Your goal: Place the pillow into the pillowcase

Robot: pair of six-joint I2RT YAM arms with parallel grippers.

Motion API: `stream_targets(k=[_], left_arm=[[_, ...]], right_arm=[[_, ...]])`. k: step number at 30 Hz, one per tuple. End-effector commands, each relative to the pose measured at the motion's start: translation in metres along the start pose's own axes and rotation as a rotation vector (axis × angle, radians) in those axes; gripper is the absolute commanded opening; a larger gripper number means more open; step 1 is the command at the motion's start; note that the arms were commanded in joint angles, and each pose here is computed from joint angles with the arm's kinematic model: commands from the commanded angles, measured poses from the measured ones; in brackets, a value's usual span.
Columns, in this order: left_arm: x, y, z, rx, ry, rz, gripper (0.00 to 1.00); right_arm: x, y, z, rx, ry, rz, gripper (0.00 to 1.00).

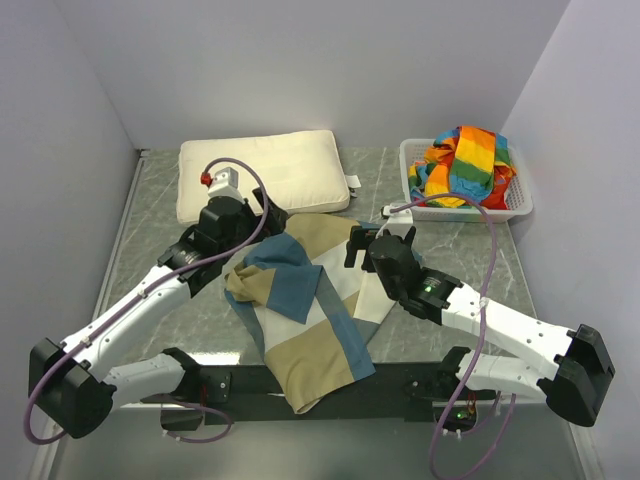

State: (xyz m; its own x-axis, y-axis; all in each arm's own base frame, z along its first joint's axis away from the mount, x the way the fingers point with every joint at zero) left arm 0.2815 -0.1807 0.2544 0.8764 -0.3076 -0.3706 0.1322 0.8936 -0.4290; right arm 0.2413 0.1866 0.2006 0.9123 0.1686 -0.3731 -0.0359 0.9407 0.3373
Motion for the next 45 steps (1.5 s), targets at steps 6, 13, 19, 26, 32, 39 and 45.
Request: stream_targets(k=[6, 13, 19, 26, 32, 39, 45], left_arm=[[-0.001, 0.006, 0.003, -0.024, -0.002, 0.060, 1.00], [0.008, 0.042, -0.027, -0.195, 0.059, 0.277, 0.99], [0.018, 0.065, -0.070, -0.264, 0.148, 0.330, 0.96], [0.001, 0.101, -0.113, -0.355, 0.213, 0.550, 0.95], [-0.014, 0.113, -0.125, -0.416, 0.223, 0.643, 0.96], [-0.037, 0.118, -0.120, -0.439, 0.190, 0.676, 0.98], [-0.042, 0.121, -0.124, -0.434, 0.201, 0.687, 1.00]], right_arm=[[-0.002, 0.016, 0.015, 0.025, -0.006, 0.035, 1.00], [0.031, 0.001, 0.006, 0.055, 0.161, 0.014, 0.99], [0.061, -0.007, -0.015, 0.074, 0.230, -0.015, 0.96], [0.104, -0.033, -0.024, 0.106, 0.267, -0.120, 0.95], [0.147, -0.006, -0.017, 0.063, 0.280, -0.055, 0.97], [0.189, 0.020, -0.026, -0.029, 0.345, 0.051, 1.00], [0.194, 0.054, -0.043, -0.080, 0.377, 0.190, 1.00]])
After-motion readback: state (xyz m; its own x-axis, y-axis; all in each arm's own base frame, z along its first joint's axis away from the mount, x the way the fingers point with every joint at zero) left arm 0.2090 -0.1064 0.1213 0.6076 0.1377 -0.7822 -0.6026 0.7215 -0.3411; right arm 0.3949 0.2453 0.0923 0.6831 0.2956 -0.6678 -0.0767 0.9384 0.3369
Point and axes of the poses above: each gripper's point midway between its finger pads, its own x axis out along the fingers, its own y axis along the line the jaws close on, z = x × y, the point moved 4 cm from there along -x, back along the fingers, and after that the axes turned 9 degrees about x, right-handed, at the moved point
